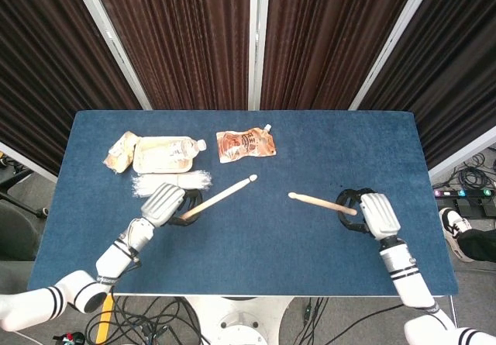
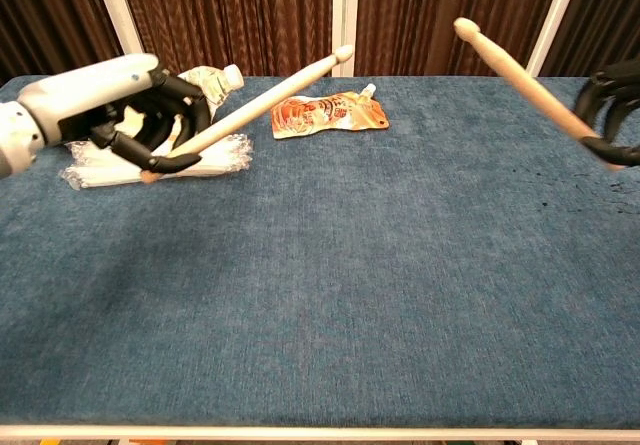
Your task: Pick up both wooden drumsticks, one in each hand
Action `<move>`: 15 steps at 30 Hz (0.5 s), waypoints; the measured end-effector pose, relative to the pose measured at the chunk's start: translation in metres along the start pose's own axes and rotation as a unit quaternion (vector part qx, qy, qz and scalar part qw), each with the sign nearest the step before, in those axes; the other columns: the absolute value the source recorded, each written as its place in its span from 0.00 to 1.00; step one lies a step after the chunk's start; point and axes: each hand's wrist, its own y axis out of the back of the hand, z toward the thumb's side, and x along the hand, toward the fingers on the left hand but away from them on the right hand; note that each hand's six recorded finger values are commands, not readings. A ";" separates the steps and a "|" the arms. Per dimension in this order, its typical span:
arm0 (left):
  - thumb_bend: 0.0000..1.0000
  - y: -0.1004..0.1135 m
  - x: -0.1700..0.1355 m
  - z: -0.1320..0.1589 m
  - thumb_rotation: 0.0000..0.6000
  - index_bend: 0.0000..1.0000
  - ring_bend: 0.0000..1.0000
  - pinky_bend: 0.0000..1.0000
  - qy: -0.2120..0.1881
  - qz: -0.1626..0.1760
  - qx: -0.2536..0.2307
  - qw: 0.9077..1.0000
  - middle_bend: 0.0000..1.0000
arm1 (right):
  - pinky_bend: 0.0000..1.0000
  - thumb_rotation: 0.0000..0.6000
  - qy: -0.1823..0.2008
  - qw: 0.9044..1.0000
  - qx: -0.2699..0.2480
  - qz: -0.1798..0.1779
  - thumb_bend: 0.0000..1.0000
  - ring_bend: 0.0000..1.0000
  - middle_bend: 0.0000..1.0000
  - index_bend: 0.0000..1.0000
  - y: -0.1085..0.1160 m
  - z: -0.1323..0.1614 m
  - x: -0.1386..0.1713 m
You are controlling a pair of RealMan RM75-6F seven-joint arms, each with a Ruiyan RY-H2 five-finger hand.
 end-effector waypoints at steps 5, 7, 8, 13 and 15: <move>0.50 0.007 0.021 0.022 1.00 0.63 0.71 0.73 -0.038 0.004 -0.023 0.999 0.71 | 0.37 1.00 0.028 0.997 -0.073 0.015 0.54 0.53 0.67 0.77 -0.028 0.035 -0.009; 0.50 0.008 0.026 0.029 1.00 0.63 0.71 0.73 -0.050 0.006 -0.030 0.998 0.71 | 0.37 1.00 0.036 0.995 -0.091 0.019 0.55 0.53 0.67 0.77 -0.036 0.046 -0.012; 0.50 0.009 0.029 0.033 1.00 0.63 0.71 0.73 -0.057 0.008 -0.034 0.998 0.71 | 0.37 1.00 0.040 0.994 -0.103 0.021 0.56 0.53 0.67 0.77 -0.041 0.053 -0.015; 0.50 0.012 0.036 0.046 1.00 0.63 0.71 0.73 -0.078 0.012 -0.049 0.996 0.71 | 0.37 1.00 0.054 0.988 -0.140 0.027 0.57 0.53 0.67 0.77 -0.056 0.074 -0.024; 0.50 0.013 0.038 0.050 1.00 0.63 0.71 0.73 -0.085 0.012 -0.058 0.995 0.71 | 0.37 1.00 0.057 0.987 -0.147 0.027 0.57 0.53 0.67 0.77 -0.059 0.079 -0.026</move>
